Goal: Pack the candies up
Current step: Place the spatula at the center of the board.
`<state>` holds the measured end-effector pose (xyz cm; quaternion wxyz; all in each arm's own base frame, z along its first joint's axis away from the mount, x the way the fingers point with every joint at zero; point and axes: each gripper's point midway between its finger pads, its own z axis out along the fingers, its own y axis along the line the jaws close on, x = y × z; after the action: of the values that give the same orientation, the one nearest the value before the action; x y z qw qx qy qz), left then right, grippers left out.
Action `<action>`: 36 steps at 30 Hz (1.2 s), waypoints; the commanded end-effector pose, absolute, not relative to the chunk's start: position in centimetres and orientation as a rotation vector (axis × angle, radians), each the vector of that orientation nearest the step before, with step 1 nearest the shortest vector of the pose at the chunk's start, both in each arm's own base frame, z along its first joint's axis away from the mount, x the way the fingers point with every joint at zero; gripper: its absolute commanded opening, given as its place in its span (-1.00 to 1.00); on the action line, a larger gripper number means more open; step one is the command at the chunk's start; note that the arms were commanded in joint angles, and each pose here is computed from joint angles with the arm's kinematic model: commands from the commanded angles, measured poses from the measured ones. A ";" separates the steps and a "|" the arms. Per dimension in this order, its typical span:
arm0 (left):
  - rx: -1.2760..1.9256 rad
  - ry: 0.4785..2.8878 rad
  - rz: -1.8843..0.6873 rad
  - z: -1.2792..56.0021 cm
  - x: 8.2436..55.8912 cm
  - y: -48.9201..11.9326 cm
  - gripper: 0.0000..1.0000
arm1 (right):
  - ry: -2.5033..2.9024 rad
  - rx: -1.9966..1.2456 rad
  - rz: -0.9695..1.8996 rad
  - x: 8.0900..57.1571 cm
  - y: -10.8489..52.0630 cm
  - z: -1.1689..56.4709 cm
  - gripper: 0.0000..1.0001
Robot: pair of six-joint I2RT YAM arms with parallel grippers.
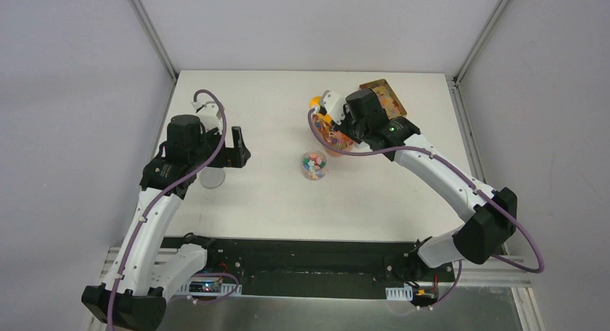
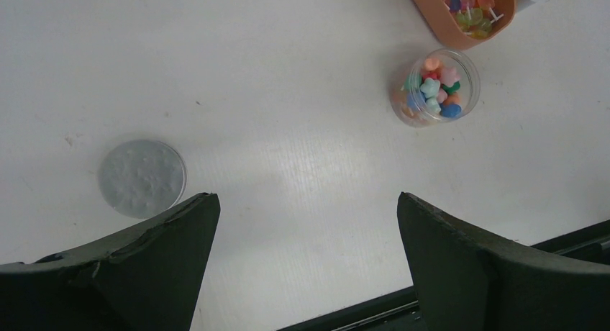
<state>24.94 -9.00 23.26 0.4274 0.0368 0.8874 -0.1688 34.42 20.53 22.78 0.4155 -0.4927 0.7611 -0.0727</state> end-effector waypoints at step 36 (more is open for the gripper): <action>-0.012 2.061 -0.250 26.2 24.3 -5.6 0.98 | 2.092 0.176 0.391 50.5 41.5 8.6 -0.46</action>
<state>23.98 -6.07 25.80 0.4955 0.0016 0.8614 -0.1122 48.97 40.55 5.22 0.4442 0.0416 0.8839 0.1401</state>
